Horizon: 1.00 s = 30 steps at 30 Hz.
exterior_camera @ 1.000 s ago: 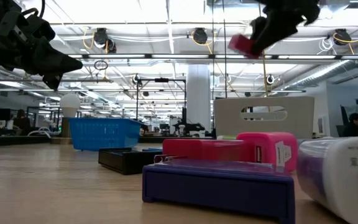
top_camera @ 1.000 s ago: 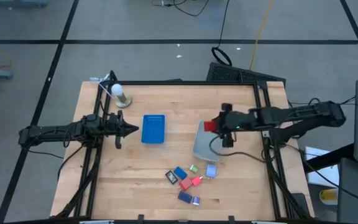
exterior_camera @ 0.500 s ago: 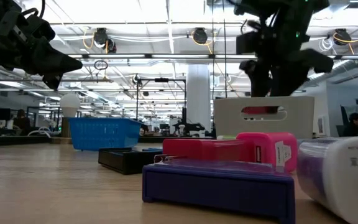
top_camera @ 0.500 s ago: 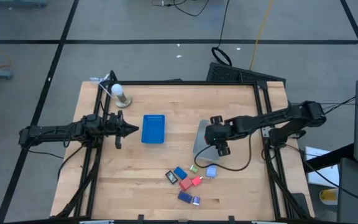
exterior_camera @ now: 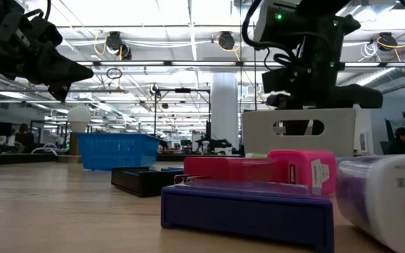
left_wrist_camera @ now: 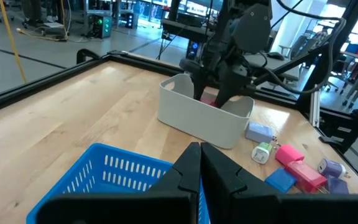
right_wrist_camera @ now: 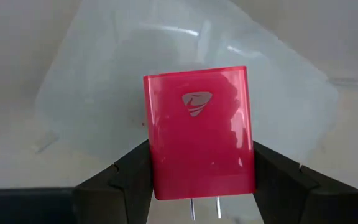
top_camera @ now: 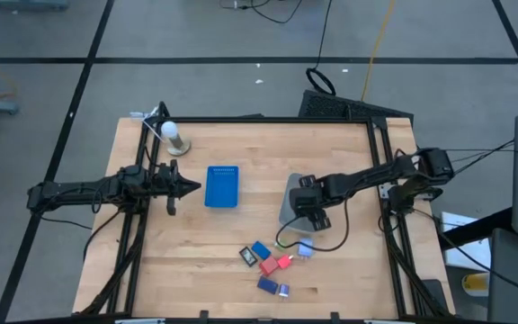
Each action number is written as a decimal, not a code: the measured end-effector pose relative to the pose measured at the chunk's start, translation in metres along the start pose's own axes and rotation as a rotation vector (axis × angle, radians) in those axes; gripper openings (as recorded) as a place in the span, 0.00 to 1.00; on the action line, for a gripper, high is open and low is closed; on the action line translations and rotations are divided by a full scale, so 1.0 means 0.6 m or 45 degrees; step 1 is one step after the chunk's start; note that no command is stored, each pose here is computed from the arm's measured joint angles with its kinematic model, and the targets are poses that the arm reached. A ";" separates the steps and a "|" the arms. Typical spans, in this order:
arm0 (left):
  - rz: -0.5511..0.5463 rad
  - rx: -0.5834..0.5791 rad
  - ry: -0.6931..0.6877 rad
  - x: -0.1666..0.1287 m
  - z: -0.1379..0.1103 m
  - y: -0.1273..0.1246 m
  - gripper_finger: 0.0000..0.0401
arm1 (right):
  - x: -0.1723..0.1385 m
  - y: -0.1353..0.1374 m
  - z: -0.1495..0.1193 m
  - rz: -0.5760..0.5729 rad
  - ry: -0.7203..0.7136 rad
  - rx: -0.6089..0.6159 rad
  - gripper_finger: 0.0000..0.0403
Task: Pick & Place Office items
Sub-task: Put the red charger adapter into the gray bin, then put the blue digital clock into the blue bin
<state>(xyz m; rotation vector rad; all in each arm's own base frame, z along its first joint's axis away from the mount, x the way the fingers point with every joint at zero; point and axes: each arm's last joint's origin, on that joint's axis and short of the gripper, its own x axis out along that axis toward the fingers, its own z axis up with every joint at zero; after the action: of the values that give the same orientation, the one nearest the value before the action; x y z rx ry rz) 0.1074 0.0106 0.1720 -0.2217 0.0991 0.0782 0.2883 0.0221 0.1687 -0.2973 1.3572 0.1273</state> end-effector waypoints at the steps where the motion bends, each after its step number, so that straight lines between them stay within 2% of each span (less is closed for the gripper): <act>1: -0.001 0.000 -0.001 0.000 0.000 0.000 0.02 | 0.003 0.000 0.000 0.001 0.004 -0.001 0.52; 6: 0.000 -0.001 0.000 0.000 0.000 0.000 0.02 | 0.004 0.000 0.003 -0.003 -0.008 0.011 0.53; 13: 0.001 -0.003 0.005 0.000 -0.001 0.000 0.02 | 0.001 -0.003 0.002 -0.074 -0.009 0.082 0.77; 19: 0.002 -0.005 0.009 0.000 -0.001 0.000 0.02 | -0.010 -0.004 -0.001 -0.083 -0.016 0.065 0.81; 24: 0.002 -0.006 0.011 0.000 -0.001 0.000 0.02 | -0.070 -0.015 -0.016 -0.148 -0.136 0.086 0.77; 30: 0.016 -0.043 0.068 0.000 -0.009 0.002 0.02 | -0.189 -0.025 -0.051 -0.224 -0.531 0.175 0.69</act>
<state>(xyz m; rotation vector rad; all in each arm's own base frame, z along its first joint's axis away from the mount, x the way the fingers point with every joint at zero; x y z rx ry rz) 0.1067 0.0106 0.1667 -0.2570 0.1523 0.0868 0.2392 0.0084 0.2758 -0.2558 0.9168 -0.0500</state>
